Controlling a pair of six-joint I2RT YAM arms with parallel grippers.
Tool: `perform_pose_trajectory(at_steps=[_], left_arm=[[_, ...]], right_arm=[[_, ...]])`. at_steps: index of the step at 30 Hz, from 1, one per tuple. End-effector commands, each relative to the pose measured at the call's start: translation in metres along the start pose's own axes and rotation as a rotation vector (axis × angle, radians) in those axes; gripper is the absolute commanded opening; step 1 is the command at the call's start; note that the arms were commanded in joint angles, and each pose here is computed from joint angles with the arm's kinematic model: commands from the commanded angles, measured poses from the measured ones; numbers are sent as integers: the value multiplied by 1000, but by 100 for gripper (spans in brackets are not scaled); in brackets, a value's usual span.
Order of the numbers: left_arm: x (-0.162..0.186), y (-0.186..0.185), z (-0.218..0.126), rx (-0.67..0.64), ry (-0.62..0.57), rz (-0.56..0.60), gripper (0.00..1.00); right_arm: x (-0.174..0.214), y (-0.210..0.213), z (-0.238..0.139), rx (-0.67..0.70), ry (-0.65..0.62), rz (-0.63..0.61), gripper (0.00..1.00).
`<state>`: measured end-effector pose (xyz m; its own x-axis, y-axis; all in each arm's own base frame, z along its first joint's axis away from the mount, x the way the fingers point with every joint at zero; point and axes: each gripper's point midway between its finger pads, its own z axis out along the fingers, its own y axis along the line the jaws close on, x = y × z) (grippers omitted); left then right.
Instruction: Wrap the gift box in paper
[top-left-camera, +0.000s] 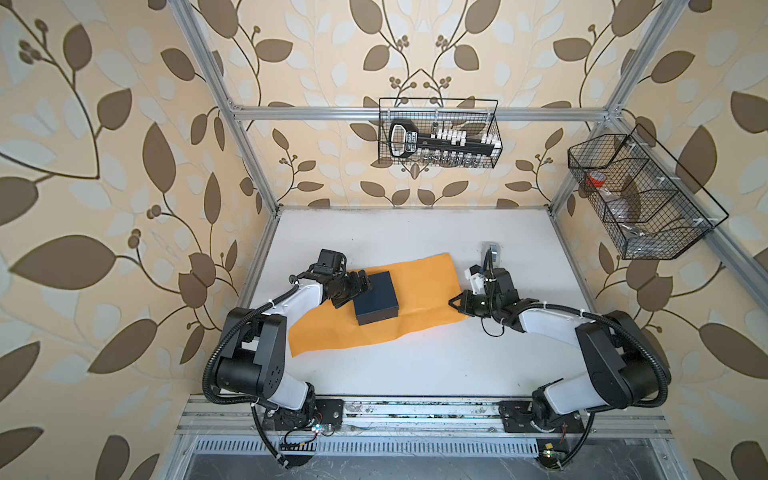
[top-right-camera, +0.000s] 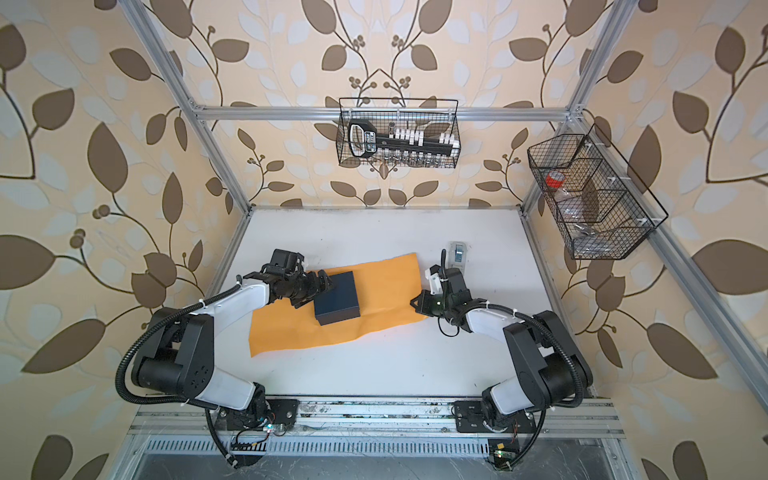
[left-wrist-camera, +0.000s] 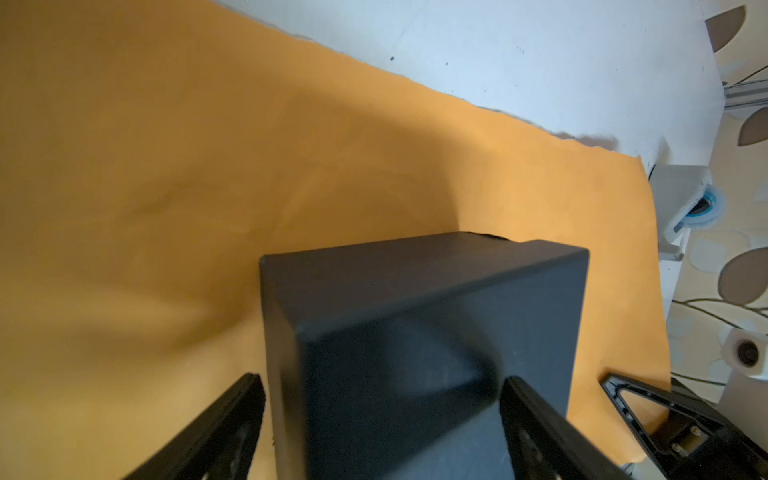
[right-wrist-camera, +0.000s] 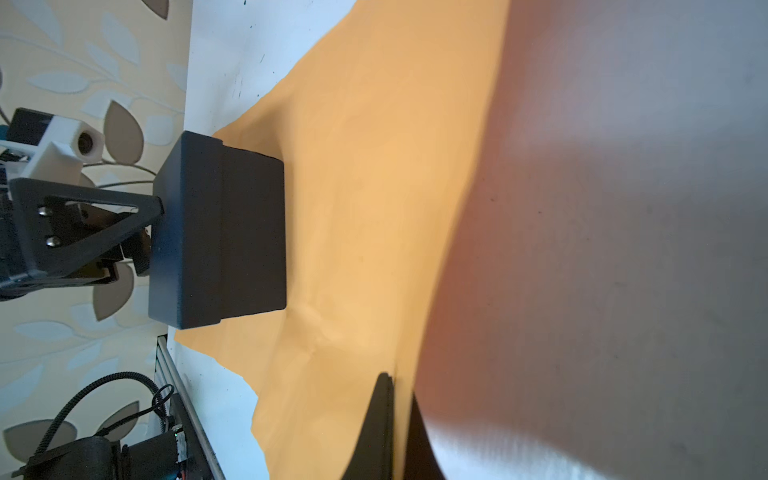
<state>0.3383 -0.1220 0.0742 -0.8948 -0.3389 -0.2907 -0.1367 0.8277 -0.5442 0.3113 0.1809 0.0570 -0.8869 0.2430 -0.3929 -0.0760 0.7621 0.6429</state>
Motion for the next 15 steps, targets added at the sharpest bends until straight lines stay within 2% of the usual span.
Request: perform_pose_trajectory(at_steps=[1,10,15], left_arm=[[0,-10,-6,51,-5,35,91],[25,-49,-15,45,2,136,92],[49,-38,-31,-18,-13,88,90]], right_arm=[[5,-4,-15,33,42,-23,0],[15,-29,-46,124,76,-33,0],[9,-52,-56,171,58,8,0]])
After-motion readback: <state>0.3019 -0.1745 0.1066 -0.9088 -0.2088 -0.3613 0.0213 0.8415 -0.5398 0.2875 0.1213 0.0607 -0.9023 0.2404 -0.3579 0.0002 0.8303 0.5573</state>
